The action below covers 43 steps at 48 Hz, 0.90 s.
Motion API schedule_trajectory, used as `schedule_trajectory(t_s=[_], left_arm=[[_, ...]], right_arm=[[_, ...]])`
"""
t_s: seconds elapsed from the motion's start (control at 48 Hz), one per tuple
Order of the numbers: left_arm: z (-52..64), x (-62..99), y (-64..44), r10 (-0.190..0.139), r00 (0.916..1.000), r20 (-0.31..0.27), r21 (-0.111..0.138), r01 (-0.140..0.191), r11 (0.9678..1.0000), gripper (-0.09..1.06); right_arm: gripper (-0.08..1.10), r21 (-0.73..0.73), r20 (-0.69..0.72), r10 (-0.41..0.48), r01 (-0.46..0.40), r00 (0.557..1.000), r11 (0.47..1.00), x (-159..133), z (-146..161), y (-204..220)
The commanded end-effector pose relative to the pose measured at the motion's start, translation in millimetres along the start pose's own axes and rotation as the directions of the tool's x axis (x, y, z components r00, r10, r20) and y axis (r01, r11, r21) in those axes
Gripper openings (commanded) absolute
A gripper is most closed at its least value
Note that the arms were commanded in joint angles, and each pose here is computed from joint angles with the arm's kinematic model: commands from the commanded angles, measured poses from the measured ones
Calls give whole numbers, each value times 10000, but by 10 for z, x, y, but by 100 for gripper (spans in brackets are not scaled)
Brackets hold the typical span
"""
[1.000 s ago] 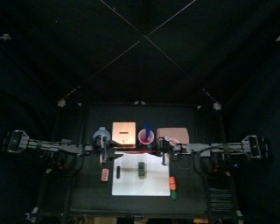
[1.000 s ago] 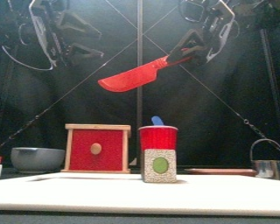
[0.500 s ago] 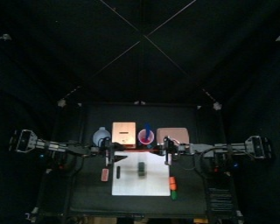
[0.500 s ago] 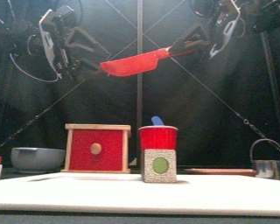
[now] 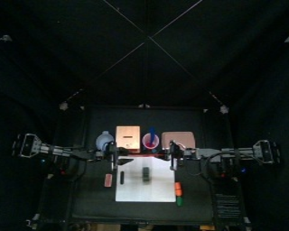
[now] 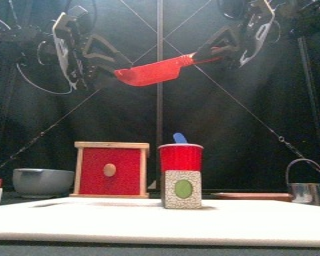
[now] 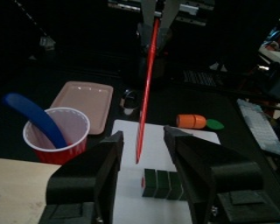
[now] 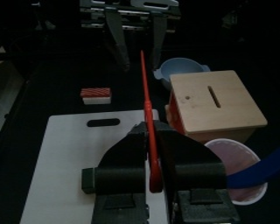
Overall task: Cut the sushi into 4 pieces with the knife
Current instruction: Grasp knife edge with left hand
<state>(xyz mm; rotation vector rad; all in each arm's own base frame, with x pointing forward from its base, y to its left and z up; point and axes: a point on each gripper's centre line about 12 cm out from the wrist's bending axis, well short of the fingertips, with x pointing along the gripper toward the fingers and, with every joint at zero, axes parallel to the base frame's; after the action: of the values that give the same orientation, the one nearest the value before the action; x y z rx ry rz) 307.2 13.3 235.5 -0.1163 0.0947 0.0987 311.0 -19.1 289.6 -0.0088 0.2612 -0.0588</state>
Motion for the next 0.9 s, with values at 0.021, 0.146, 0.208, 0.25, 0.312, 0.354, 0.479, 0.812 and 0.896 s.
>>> schedule_trajectory(t_s=[0.021,0.146,0.208,0.25,0.312,0.354,0.479,0.812,0.896], left_arm=[[51,25,1,-38,9994,343,140,33,9999,70],[10,58,-3,-78,9997,237,243,73,9997,61],[-3,75,-4,-89,9997,206,273,83,9996,59],[-3,82,-4,-87,9997,222,274,81,9996,59],[-9,88,2,-68,9997,239,275,61,9996,59],[-2,86,11,-46,9995,319,286,37,9996,57],[1,73,7,-127,9987,503,430,105,9990,56],[-2,62,-6,-344,9971,680,785,290,9965,30],[-15,61,3,-318,9968,729,774,261,9967,24]], right_arm=[[11,8,445,21,-21,9990,10000,-47,122,7],[11,4,461,36,-36,9989,10000,-46,128,12],[11,8,476,21,-21,9989,10000,-47,130,7],[11,23,491,19,-20,9988,10000,-47,127,7],[11,23,506,18,-20,9987,10000,-47,124,7],[11,8,537,19,-20,9986,10000,-47,128,7],[11,23,598,17,-18,9982,10000,-48,135,7],[10,329,475,-15,-1,9989,9995,-34,80,4],[9,588,381,-41,18,9993,9983,-19,51,1]])
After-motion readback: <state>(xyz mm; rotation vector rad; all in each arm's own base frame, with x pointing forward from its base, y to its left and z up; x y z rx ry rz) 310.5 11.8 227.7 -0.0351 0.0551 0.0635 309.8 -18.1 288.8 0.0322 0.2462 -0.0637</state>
